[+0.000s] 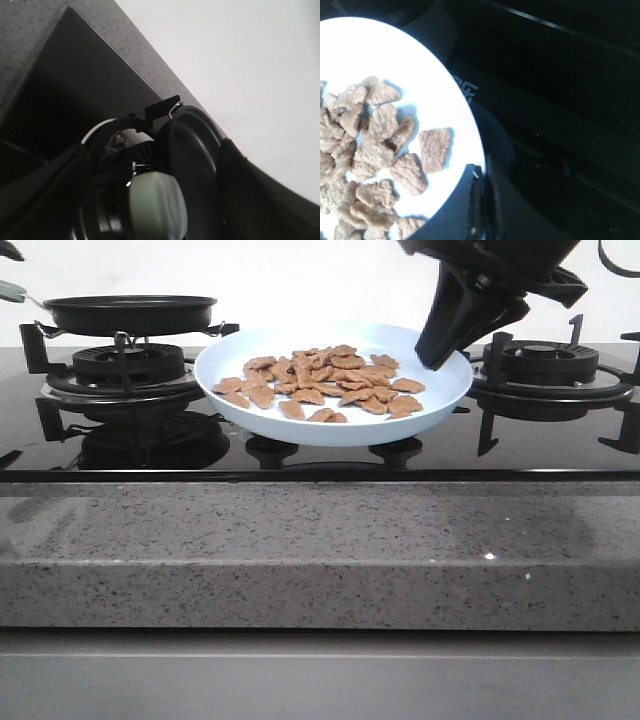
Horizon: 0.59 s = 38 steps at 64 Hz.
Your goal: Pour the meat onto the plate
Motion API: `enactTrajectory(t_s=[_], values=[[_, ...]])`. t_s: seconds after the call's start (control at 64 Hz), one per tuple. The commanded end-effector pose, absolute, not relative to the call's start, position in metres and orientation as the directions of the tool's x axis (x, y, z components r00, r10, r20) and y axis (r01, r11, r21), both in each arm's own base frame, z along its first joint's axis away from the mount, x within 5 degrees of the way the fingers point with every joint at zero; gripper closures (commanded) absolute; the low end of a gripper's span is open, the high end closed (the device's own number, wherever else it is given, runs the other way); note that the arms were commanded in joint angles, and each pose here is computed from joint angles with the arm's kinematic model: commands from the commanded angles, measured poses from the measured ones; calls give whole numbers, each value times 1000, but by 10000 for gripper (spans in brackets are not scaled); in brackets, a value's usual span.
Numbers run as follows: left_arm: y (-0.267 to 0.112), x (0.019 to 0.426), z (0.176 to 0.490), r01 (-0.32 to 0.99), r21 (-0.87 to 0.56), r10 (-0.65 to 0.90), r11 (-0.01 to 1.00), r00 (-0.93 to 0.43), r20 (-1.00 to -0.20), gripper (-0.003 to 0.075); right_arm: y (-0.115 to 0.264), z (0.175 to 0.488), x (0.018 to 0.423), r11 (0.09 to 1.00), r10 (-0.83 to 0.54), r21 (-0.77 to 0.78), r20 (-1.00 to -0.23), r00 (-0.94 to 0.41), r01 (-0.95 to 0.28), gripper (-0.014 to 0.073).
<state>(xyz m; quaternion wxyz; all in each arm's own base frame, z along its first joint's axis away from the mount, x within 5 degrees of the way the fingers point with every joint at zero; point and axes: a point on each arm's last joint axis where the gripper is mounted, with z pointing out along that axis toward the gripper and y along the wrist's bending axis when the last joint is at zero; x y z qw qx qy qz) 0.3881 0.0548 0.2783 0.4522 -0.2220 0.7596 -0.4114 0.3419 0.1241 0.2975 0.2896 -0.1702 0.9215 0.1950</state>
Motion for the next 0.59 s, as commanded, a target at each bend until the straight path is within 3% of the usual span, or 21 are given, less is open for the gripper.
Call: enactTrajectory(t_s=[0.0, 0.265, 0.359, 0.578], values=[[63, 371, 322, 138, -795, -683, 591, -439, -584, 190, 123, 320, 341, 864, -176, 243, -674, -717, -441, 655], [69, 318, 371, 177, -616, -501, 768, -434, -749, 192, 123, 320, 341, 864, -176, 243, -674, -717, -441, 655], [49, 289, 393, 202, -462, -338, 863, -448, -828, 194, 123, 320, 341, 864, -176, 243, -674, -717, -441, 655], [2, 237, 421, 212, -199, -83, 957, -455, -886, 226, 124, 320, 341, 861, -165, 257, -674, -720, -438, 655]])
